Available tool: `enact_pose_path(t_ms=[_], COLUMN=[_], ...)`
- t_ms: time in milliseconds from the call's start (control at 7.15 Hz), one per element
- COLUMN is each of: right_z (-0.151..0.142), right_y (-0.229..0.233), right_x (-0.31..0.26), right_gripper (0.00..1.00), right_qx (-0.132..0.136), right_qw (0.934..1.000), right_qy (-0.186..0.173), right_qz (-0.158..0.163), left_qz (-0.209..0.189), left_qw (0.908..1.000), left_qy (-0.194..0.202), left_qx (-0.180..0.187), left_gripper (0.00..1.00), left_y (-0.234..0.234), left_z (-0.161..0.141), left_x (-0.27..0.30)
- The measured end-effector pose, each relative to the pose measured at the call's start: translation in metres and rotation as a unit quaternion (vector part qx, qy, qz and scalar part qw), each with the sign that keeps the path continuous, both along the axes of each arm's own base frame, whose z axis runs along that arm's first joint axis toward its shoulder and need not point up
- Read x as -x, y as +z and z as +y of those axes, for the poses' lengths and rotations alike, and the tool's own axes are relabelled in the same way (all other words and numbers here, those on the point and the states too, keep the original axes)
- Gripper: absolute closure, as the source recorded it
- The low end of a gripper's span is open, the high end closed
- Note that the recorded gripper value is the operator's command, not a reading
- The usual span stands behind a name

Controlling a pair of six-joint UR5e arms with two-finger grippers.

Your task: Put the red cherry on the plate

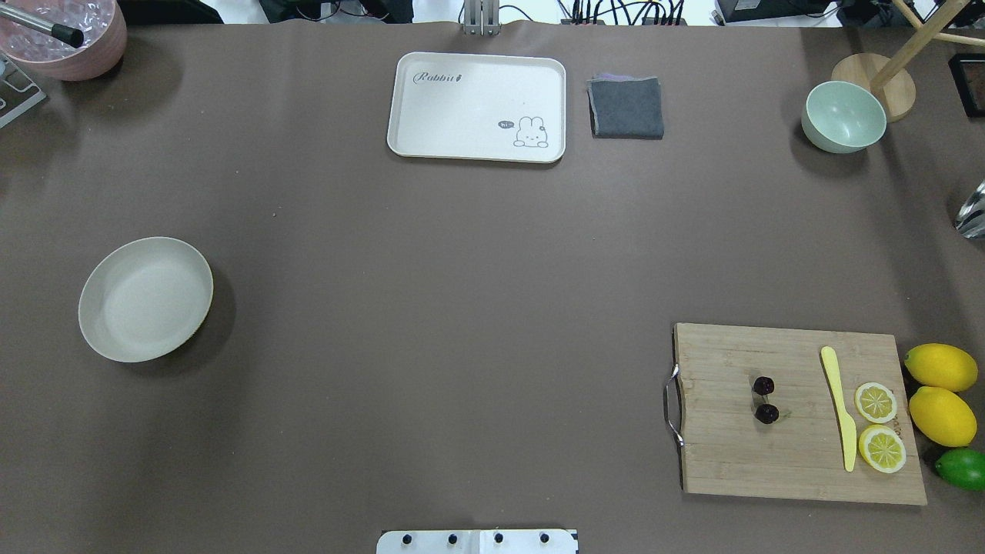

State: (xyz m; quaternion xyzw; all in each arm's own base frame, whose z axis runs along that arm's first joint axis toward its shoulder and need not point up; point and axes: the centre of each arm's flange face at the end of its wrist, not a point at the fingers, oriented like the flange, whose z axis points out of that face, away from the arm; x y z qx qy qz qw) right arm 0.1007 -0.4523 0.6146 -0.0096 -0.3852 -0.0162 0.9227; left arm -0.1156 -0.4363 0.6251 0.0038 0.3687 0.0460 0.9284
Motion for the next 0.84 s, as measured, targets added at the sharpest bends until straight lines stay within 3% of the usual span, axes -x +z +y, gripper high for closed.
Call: enact_pose_path(t_ms=[560, 839], right_z=[0.004, 0.004], right_y=[-0.005, -0.01], right_x=[0.001, 0.001], right_gripper=[0.0, 0.0], right_qx=[-0.001, 0.0], right_qw=[1.0, 0.9999], right_qy=[0.005, 0.011], right_qz=[-0.004, -0.004], left_qz=[0.001, -0.003], left_qw=[1.0, 0.9995], left_qy=[0.004, 0.008], left_qx=[-0.008, -0.031], left_gripper=[0.02, 0.02], left_y=[-0.004, -0.027], left_z=[-0.006, -0.007], left_x=[-0.001, -0.003])
